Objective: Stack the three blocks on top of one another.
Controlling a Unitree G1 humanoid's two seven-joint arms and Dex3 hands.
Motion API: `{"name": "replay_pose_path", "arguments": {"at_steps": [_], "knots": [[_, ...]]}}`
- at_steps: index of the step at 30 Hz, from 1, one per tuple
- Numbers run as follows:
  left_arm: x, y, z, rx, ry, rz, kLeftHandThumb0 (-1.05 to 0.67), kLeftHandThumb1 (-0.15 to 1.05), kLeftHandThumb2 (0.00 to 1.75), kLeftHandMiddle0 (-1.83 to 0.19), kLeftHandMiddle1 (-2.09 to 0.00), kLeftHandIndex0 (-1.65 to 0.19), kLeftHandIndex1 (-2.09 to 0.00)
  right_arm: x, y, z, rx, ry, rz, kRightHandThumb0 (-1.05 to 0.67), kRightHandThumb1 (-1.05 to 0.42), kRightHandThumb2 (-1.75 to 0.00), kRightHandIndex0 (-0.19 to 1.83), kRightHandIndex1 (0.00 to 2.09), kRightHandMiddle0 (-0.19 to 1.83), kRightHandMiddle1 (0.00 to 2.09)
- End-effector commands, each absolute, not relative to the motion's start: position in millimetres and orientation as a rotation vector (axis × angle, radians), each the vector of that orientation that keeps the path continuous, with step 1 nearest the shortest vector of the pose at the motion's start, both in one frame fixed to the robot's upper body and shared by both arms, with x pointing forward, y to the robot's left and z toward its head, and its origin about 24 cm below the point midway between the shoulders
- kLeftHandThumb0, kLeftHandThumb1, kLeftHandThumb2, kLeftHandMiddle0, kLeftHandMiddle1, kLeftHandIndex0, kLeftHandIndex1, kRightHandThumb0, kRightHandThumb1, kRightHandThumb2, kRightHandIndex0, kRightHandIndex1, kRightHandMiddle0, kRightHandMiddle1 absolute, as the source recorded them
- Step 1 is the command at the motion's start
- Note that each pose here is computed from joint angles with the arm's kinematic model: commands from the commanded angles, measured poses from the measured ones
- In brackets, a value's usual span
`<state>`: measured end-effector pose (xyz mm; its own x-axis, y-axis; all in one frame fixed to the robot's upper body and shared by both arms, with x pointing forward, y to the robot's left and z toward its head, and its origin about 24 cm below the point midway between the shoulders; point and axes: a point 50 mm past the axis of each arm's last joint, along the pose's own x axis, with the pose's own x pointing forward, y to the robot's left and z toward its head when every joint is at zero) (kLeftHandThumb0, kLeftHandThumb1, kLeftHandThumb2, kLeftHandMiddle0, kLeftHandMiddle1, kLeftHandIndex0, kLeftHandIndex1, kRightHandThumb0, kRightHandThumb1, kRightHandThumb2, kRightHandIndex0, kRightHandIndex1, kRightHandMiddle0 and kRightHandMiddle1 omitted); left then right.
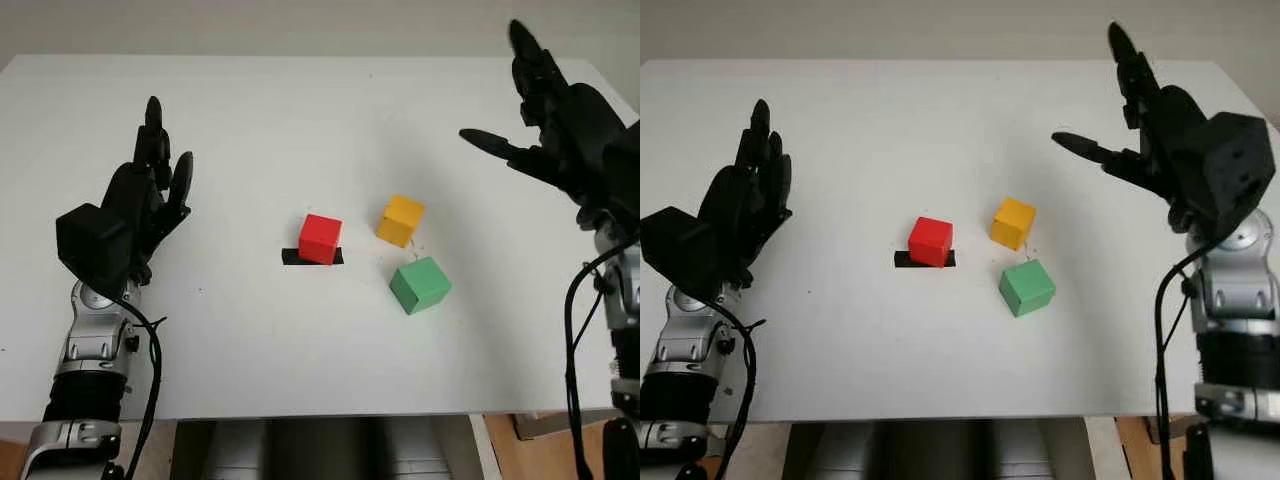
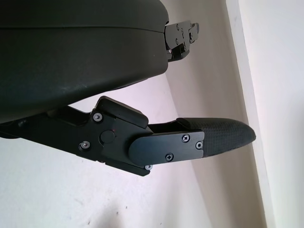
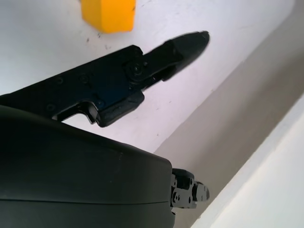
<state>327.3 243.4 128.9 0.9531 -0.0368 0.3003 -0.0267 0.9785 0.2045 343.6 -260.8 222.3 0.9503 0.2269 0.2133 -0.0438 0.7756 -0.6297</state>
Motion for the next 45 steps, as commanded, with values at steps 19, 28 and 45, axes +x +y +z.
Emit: {"name": "replay_pose_path", "arguments": {"at_steps": [19, 28, 45], "knots": [[327.4, 238.5, 124.0, 0.235, -0.336, 0.012, -0.82, 1.05, 0.47, 0.11, -0.06, 0.12, -0.06, 371.2, -216.8, 258.8, -1.68, -0.429, 0.334, -0.48, -0.78, -0.06, 0.21, 0.14, 0.32, 0.19], [329.3, 236.6, 122.2, 0.276, -0.323, 0.019, -0.82, 1.05, 0.49, 0.12, -0.06, 0.12, -0.06, 373.0, -207.9, 255.8, -1.773, -0.523, 0.425, -0.46, -0.79, -0.06, 0.24, 0.1, 0.39, 0.17], [328.1, 235.8, 122.8, 0.351, -0.321, 0.034, -0.84, 1.05, 0.52, 0.09, -0.06, 0.1, -0.06, 366.7, -202.2, 243.7, -1.824, -0.512, 0.593, -0.47, -0.8, -0.06, 0.27, 0.07, 0.44, 0.12]]}}
